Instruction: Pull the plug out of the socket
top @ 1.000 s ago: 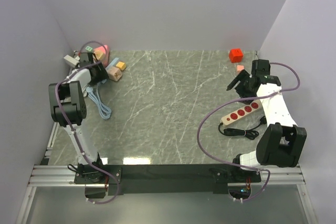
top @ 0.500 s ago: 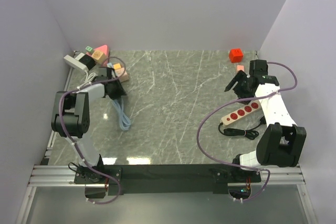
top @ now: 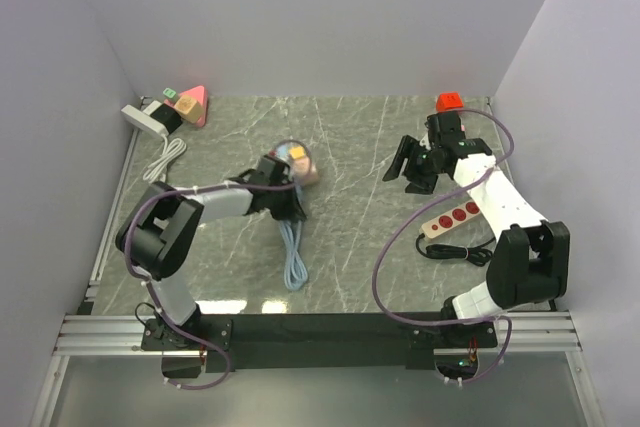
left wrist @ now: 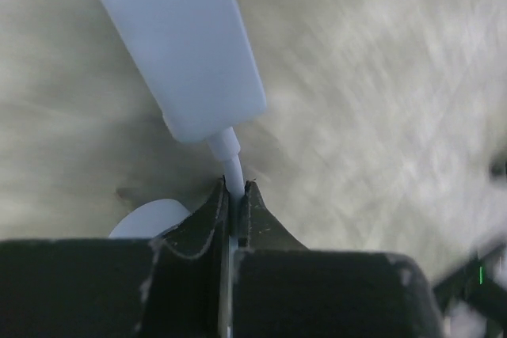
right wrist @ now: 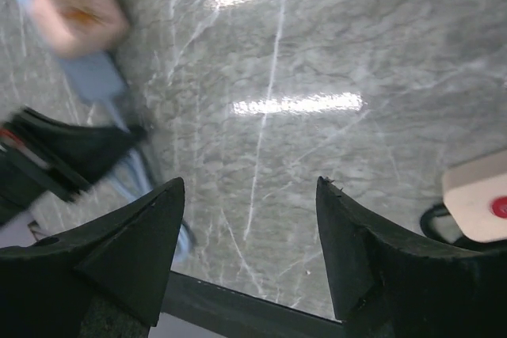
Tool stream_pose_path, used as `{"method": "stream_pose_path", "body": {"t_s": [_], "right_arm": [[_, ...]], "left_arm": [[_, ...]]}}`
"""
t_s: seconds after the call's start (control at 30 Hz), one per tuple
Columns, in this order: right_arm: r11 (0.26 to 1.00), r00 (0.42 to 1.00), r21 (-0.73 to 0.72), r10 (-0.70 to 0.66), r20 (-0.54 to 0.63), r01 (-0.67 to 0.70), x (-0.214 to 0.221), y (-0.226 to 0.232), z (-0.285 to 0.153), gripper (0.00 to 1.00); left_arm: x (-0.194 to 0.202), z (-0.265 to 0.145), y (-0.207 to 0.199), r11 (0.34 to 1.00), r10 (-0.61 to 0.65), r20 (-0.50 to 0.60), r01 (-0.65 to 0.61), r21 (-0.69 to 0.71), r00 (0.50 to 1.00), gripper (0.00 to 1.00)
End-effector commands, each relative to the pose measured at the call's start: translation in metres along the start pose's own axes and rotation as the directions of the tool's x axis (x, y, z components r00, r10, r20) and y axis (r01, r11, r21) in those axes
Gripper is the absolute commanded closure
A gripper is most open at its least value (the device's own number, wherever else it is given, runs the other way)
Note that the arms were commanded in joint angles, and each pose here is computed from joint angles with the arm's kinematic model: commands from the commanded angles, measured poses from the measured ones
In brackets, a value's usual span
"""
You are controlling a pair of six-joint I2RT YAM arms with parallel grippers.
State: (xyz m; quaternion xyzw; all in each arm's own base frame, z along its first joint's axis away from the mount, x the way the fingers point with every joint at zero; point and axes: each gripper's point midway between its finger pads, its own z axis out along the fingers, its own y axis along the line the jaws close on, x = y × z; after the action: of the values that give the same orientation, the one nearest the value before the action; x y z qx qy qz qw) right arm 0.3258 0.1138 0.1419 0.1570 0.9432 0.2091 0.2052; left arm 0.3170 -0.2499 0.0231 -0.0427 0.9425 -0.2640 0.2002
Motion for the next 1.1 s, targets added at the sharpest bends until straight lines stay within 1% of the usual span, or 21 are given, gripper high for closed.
{"method": "stream_pose_path", "body": {"t_s": [0.0, 0.03, 0.07, 0.13, 0.17, 0.2, 0.27, 0.3, 0.33, 0.37, 0.4, 0.43, 0.6, 0.63, 0.73, 0.8, 0.87, 0.9, 1.0, 1.03, 1.07], "right_arm": [[0.998, 1.000, -0.060, -0.005, 0.006, 0.005, -0.005, 0.012, 0.010, 0.26], [0.998, 1.000, -0.067, -0.003, -0.007, 0.002, -0.001, 0.013, 0.015, 0.25], [0.997, 1.000, -0.083, -0.005, -0.021, 0.003, 0.002, 0.017, 0.019, 0.24], [0.992, 0.999, -0.128, 0.000, -0.041, -0.005, 0.004, 0.025, 0.028, 0.22], [0.984, 0.998, -0.177, -0.003, -0.065, -0.008, 0.009, 0.034, 0.030, 0.21], [0.977, 0.999, -0.213, -0.009, -0.048, -0.001, 0.004, 0.041, 0.035, 0.18], [0.966, 0.996, -0.255, 0.021, -0.090, -0.043, 0.011, 0.046, 0.049, 0.16], [0.959, 0.997, -0.280, 0.015, -0.075, -0.036, 0.008, 0.051, 0.054, 0.13], [0.959, 0.994, -0.276, 0.037, -0.102, -0.064, 0.015, 0.048, 0.065, 0.08], [0.955, 0.993, -0.287, 0.043, -0.106, -0.072, 0.016, 0.048, 0.069, 0.06], [0.941, 0.993, -0.331, 0.038, -0.115, -0.075, 0.017, 0.054, 0.071, 0.05], [0.943, 0.987, -0.315, 0.066, -0.145, -0.109, 0.024, 0.048, 0.079, 0.04], [0.951, 0.975, -0.238, 0.167, -0.147, -0.198, 0.042, 0.031, 0.076, 0.02], [0.945, 0.966, -0.220, 0.215, -0.147, -0.243, 0.048, 0.026, 0.072, 0.02], [0.919, 0.944, -0.234, 0.284, -0.166, -0.318, 0.060, 0.026, 0.069, 0.02], [0.907, 0.942, -0.270, 0.281, -0.182, -0.323, 0.066, 0.033, 0.071, 0.01], [0.903, 0.932, -0.258, 0.293, -0.212, -0.343, 0.077, 0.033, 0.080, 0.01], [0.900, 0.937, -0.279, 0.289, -0.196, -0.336, 0.075, 0.037, 0.083, 0.01], [0.886, 0.931, -0.303, 0.294, -0.216, -0.350, 0.083, 0.039, 0.094, 0.01], [0.886, 0.924, -0.287, 0.306, -0.229, -0.364, 0.089, 0.035, 0.101, 0.02], [0.884, 0.932, -0.308, 0.301, -0.204, -0.353, 0.084, 0.037, 0.105, 0.03]], "left_arm": [[0.076, 0.001, -0.008, 1.000, -0.007, -0.196, 0.005, -0.008, 0.981, 0.99], [0.087, 0.000, -0.015, 1.000, -0.020, -0.234, 0.024, 0.015, 0.972, 0.99], [0.099, 0.000, -0.021, 1.000, 0.005, -0.261, 0.003, 0.028, 0.965, 1.00], [0.110, -0.001, -0.013, 0.998, 0.048, -0.296, -0.058, -0.023, 0.954, 0.99], [0.116, -0.002, -0.017, 0.997, 0.069, -0.323, -0.072, 0.003, 0.944, 0.99], [0.118, -0.003, -0.018, 0.997, 0.076, -0.337, -0.076, 0.013, 0.938, 0.99], [0.123, -0.006, -0.016, 0.997, 0.078, -0.344, -0.072, 0.030, 0.936, 0.99], [0.125, -0.007, -0.017, 0.997, 0.077, -0.344, -0.067, 0.041, 0.936, 0.99], [0.124, -0.008, -0.020, 0.996, 0.081, -0.341, -0.066, 0.056, 0.937, 0.99], [0.125, -0.009, -0.022, 0.995, 0.086, -0.336, -0.066, 0.070, 0.938, 0.99], [0.124, -0.009, -0.023, 0.995, 0.084, -0.335, -0.062, 0.077, 0.939, 0.99], [0.124, -0.010, -0.025, 0.995, 0.083, -0.334, -0.056, 0.087, 0.939, 0.99], [0.121, -0.006, -0.035, 0.991, 0.084, -0.343, -0.042, 0.129, 0.936, 0.99], [0.121, -0.006, -0.038, 0.990, 0.085, -0.348, -0.038, 0.139, 0.934, 0.99], [0.118, -0.004, -0.047, 0.985, 0.090, -0.353, -0.030, 0.172, 0.931, 1.00], [0.118, -0.002, -0.050, 0.984, 0.088, -0.360, -0.024, 0.179, 0.929, 1.00], [0.117, -0.003, -0.054, 0.981, 0.090, -0.363, -0.019, 0.195, 0.927, 0.99], [0.117, -0.004, -0.056, 0.979, 0.094, -0.363, -0.020, 0.201, 0.927, 0.99], [0.115, -0.007, -0.062, 0.973, 0.103, -0.364, -0.018, 0.228, 0.926, 0.99], [0.115, -0.008, -0.064, 0.971, 0.107, -0.367, -0.018, 0.239, 0.924, 0.99], [0.115, -0.010, -0.069, 0.966, 0.114, -0.371, -0.015, 0.258, 0.922, 0.99]]}}
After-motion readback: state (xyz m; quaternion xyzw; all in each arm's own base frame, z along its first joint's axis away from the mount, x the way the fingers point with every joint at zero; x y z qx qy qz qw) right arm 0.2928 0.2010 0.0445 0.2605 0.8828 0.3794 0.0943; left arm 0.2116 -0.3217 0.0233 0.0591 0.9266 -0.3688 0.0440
